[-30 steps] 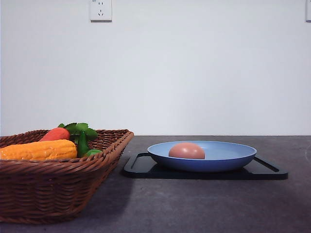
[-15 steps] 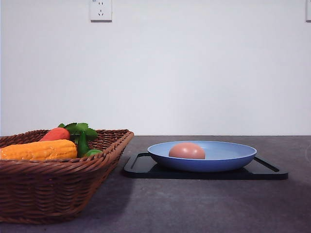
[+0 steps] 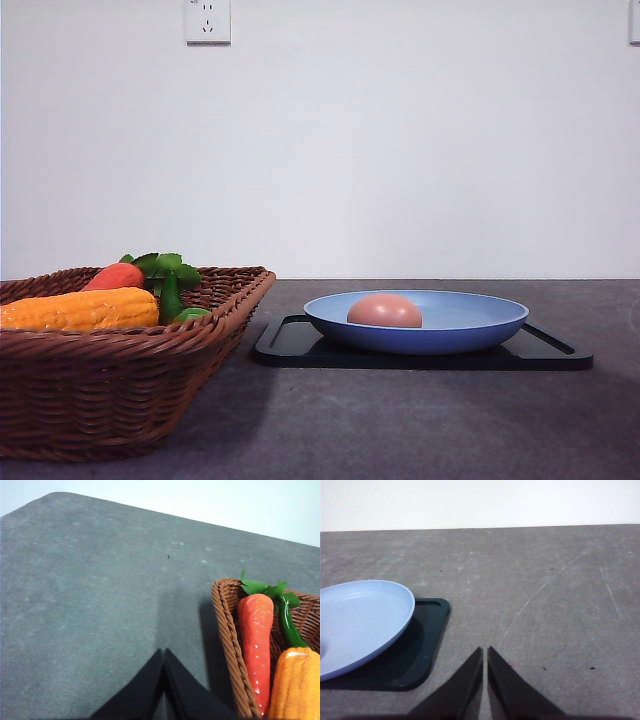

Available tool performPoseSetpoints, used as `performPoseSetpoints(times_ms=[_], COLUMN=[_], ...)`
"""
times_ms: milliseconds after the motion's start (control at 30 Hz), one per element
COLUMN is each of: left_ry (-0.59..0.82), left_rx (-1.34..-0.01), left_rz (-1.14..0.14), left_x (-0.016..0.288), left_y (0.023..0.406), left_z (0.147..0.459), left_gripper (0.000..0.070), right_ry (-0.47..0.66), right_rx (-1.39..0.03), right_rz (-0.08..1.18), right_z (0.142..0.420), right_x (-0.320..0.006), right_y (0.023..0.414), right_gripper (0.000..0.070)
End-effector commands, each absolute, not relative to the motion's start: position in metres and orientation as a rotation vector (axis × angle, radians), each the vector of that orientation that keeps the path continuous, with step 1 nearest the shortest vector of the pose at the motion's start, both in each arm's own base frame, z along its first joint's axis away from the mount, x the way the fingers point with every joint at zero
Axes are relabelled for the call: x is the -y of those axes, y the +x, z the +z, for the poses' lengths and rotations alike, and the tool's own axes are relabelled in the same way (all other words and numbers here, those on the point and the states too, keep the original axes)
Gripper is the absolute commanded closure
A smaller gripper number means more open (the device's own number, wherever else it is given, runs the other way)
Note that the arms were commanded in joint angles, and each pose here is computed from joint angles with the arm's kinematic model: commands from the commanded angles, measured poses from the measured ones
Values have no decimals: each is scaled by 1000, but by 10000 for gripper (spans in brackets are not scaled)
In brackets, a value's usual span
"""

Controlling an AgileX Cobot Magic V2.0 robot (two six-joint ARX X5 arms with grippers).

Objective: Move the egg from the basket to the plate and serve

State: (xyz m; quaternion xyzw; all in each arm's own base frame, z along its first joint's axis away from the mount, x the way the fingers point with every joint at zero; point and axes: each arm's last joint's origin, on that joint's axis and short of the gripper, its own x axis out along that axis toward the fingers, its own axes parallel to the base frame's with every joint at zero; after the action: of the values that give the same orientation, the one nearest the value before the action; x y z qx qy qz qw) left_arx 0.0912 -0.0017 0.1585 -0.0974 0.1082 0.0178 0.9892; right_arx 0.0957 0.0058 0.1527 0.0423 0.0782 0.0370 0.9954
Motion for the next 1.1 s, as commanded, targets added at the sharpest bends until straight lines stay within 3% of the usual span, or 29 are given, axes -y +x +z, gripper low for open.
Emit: performPoseSetpoints(times_ms=[0,1067], left_ry=[-201,-201], left_rx=[-256,-256], left_rz=[38,38], left_x=[2,2], left_y=[92,92], left_z=[149,149], left_gripper=[700,700], right_ry=[98,98], right_rx=[-148,-148], right_rz=[74,74], right_z=[152,152], right_x=[-6,-6], right_y=[96,96], right_gripper=[700,700])
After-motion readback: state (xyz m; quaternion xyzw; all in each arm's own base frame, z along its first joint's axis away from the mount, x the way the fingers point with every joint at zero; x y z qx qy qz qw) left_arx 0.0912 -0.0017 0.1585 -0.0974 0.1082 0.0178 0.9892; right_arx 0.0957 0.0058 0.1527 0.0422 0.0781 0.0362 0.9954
